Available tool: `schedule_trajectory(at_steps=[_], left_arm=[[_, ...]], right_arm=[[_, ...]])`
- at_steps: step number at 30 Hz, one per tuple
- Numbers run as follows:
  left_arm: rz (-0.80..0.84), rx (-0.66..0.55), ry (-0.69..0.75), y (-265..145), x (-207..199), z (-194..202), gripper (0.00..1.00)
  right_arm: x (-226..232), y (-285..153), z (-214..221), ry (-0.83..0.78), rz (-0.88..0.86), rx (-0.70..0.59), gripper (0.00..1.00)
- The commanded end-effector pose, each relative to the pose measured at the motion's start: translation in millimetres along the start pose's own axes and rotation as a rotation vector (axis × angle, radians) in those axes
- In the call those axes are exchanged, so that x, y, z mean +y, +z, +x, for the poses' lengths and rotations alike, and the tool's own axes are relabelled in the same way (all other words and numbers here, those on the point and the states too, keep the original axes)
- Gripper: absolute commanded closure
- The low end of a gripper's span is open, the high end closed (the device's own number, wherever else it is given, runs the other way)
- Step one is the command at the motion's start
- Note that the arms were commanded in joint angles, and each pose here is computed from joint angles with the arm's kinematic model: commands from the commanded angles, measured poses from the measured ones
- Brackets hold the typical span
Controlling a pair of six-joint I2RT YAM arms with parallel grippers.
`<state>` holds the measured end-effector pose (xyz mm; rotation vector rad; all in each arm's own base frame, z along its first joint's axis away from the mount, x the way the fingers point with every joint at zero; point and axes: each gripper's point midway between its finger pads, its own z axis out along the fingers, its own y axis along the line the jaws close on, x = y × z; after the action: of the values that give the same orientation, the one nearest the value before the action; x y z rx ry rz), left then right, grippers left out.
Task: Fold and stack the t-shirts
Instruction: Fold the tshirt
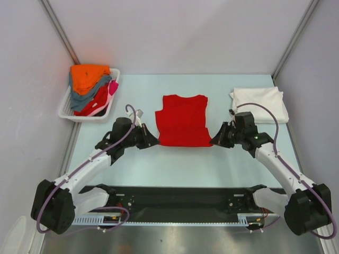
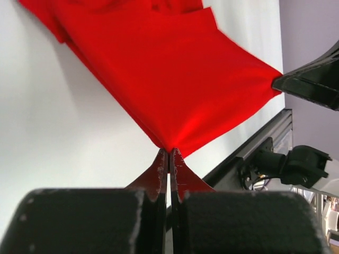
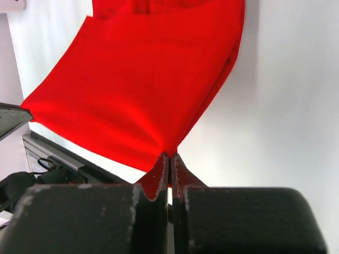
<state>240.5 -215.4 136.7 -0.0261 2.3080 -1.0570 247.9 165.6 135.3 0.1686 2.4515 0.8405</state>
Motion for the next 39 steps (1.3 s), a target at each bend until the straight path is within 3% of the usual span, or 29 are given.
schedule_trajectory(at_steps=[1, 14, 28, 37, 38, 39], left_arm=[[0.01, -0.016, 0.02, -7, -10, -20, 1.0], [-0.034, -0.113, -0.006, 19, -11, -126, 1.0], [-0.068, -0.13, -0.142, 118, 28, -222, 1.0], [-0.088, -0.155, -0.232, 177, 86, -271, 1.0], [-0.084, -0.176, -0.228, 177, 86, -282, 1.0], [-0.08, -0.177, -0.235, 180, 89, -284, 0.97]], right_arm=[[7, -10, -20, -0.021, 0.024, -0.047, 1.0], [15, 29, -129, -0.009, 0.08, -0.128, 1.0], [-29, 114, -234, 0.101, 0.108, -0.139, 1.0], [-54, 198, -274, 0.163, 0.036, -0.104, 1.0], [-49, 199, -284, 0.155, 0.02, -0.123, 0.99], [-52, 204, -284, 0.163, 0.02, -0.119, 0.76]])
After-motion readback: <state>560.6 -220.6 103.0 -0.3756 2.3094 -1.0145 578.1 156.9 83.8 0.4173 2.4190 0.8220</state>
